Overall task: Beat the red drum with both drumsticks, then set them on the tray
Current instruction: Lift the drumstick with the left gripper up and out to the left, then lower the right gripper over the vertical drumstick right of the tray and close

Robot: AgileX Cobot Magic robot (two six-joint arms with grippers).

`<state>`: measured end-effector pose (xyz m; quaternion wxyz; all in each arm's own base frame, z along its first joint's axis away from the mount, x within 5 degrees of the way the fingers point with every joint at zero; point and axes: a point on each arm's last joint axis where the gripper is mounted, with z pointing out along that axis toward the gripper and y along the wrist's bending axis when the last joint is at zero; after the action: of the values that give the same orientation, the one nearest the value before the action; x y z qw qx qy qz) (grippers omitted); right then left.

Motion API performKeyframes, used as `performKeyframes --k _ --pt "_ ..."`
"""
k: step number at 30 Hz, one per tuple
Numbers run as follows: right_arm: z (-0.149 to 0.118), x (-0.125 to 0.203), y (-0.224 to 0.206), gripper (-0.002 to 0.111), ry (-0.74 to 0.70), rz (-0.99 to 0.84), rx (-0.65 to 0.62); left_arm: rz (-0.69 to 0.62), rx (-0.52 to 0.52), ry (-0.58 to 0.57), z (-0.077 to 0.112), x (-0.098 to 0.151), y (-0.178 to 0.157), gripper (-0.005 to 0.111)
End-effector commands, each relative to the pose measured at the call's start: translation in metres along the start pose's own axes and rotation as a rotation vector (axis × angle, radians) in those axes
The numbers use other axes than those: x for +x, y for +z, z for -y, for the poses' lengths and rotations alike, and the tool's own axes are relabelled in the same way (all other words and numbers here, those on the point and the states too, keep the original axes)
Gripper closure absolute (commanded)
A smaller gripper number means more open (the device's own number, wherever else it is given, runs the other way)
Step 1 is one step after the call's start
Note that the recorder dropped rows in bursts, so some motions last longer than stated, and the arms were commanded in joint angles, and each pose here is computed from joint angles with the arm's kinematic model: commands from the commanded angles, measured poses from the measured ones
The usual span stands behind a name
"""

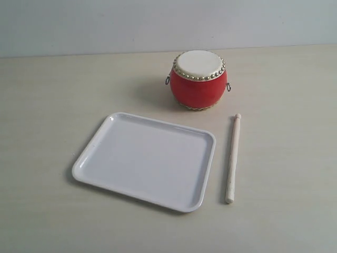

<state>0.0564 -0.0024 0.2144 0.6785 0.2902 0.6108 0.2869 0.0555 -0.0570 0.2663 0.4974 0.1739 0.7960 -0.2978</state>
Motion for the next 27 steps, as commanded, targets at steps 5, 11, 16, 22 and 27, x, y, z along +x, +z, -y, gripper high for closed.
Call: performKeyframes --k 5,11,16,22,27 --pt "0.001 -0.001 0.000 0.108 0.333 0.018 -0.007 -0.002 0.008 -0.001 0.001 0.001 -0.001 0.107" --pt "-0.015 -0.016 0.007 0.108 0.326 0.027 -0.004 -0.003 0.010 0.002 0.001 0.001 -0.001 0.107" --pt "-0.054 -0.032 0.050 0.108 -0.377 -0.475 0.189 -0.011 0.036 0.014 0.003 0.002 -0.001 0.107" --pt "-0.059 -0.027 0.103 0.108 -0.517 -0.951 0.292 -0.007 0.032 0.015 0.003 0.001 -0.001 0.107" --pt "-0.041 0.004 0.129 0.108 -0.494 -1.343 0.257 -0.007 0.032 0.017 0.003 0.001 -0.001 0.107"
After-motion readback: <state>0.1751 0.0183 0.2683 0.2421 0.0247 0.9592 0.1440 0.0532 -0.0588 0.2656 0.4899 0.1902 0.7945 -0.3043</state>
